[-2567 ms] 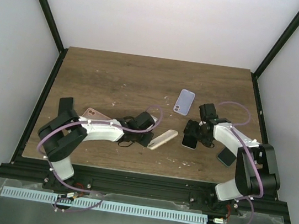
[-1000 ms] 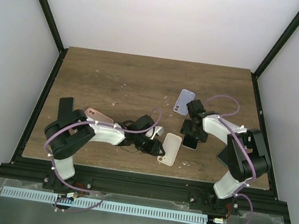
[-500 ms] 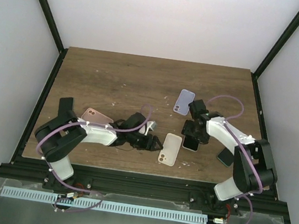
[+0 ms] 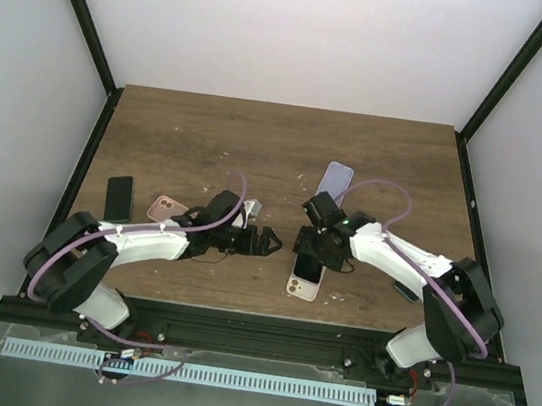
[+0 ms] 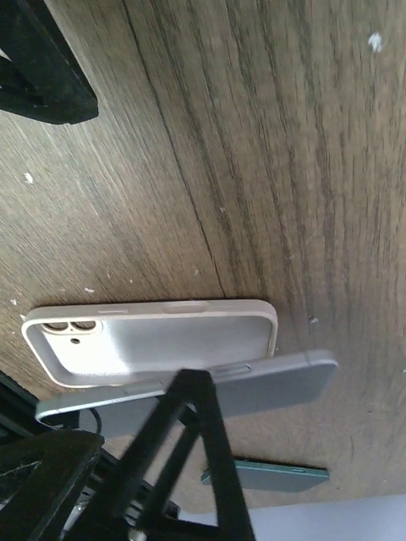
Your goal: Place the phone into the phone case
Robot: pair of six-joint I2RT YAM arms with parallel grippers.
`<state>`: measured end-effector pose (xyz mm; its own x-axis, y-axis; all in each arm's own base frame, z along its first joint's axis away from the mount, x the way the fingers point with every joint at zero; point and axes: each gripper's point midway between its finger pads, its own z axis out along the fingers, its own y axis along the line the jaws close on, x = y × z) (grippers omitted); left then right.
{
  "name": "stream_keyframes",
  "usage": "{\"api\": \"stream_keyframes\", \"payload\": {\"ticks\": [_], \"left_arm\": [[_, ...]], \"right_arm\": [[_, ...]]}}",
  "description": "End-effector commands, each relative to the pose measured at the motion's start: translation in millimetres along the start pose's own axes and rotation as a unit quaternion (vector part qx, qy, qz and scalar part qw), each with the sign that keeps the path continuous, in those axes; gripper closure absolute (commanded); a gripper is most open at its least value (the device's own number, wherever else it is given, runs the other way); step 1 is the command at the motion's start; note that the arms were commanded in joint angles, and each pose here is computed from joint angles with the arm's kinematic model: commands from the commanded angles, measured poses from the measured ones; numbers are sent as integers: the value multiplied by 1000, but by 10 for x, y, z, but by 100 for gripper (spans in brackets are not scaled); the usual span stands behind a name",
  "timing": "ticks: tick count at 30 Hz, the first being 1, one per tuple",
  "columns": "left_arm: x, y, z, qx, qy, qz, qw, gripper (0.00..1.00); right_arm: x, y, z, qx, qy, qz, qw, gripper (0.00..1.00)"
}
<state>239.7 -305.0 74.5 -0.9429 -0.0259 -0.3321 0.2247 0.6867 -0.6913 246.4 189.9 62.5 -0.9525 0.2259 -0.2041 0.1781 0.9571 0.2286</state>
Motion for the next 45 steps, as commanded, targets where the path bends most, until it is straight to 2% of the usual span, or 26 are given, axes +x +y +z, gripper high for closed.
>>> {"api": "stream_keyframes", "payload": {"ticks": [1,8,21,32,38,42,45], "left_arm": [[37,169,-123,-40,-15,4,999,0],[61,206,-171,-51,-14,9,999,2],[102,182,-65,-33,3,3,999,6],[147,152,-42,-21,17,3,1000,10],[170,156,-18,-19,22,6,1000,15],[170,95,13,-8,25,14,1000,20],[168,55,56,-10,31,23,999,23]], "right_arm": [[126,280,80,-21,5,24,999,31],[278,197,198,9,10,30,999,30],[290,73,119,16,-6,42,999,31],[319,-35,215,35,-10,58,998,29],[300,-1,139,32,-14,63,997,17],[254,-11,28,31,-27,50,998,5],[208,-25,-48,31,-40,31,998,2]]}}
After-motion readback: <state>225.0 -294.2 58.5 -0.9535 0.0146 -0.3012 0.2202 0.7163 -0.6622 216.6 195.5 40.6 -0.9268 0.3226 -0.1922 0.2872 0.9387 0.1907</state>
